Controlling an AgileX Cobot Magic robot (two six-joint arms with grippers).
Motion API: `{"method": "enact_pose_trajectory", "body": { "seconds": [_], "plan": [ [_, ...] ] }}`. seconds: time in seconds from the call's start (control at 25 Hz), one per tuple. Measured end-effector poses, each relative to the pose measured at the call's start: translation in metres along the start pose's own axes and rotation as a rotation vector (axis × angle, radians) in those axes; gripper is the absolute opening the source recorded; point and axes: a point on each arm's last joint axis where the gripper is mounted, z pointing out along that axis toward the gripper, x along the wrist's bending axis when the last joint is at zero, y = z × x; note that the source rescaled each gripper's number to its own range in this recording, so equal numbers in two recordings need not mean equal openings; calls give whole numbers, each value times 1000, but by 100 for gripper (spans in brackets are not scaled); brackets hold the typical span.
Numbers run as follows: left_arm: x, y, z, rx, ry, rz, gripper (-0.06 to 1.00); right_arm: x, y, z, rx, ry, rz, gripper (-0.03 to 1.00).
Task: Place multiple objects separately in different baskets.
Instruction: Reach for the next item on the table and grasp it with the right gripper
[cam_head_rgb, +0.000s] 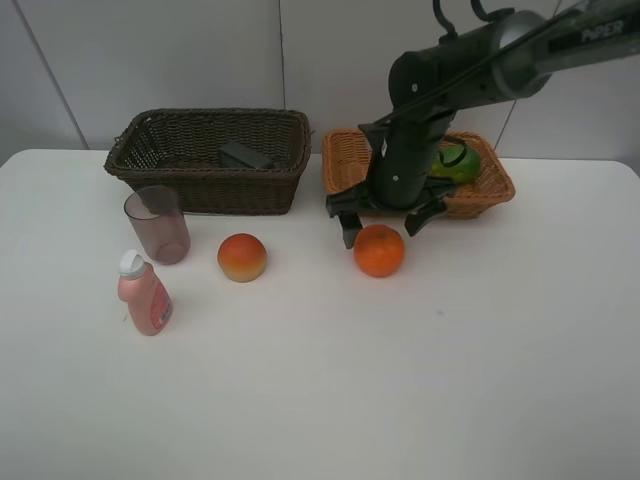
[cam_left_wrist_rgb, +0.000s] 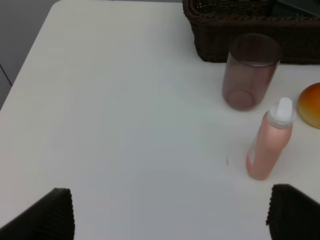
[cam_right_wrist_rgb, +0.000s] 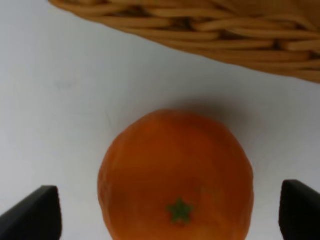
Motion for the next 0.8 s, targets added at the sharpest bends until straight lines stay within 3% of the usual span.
{"method": "enact_pose_trajectory", "body": {
  "seconds": [0.8],
  "plan": [
    [0,0,0,0,0,0,100,2,-3,31,52,-18,-12,91]
  ]
}}
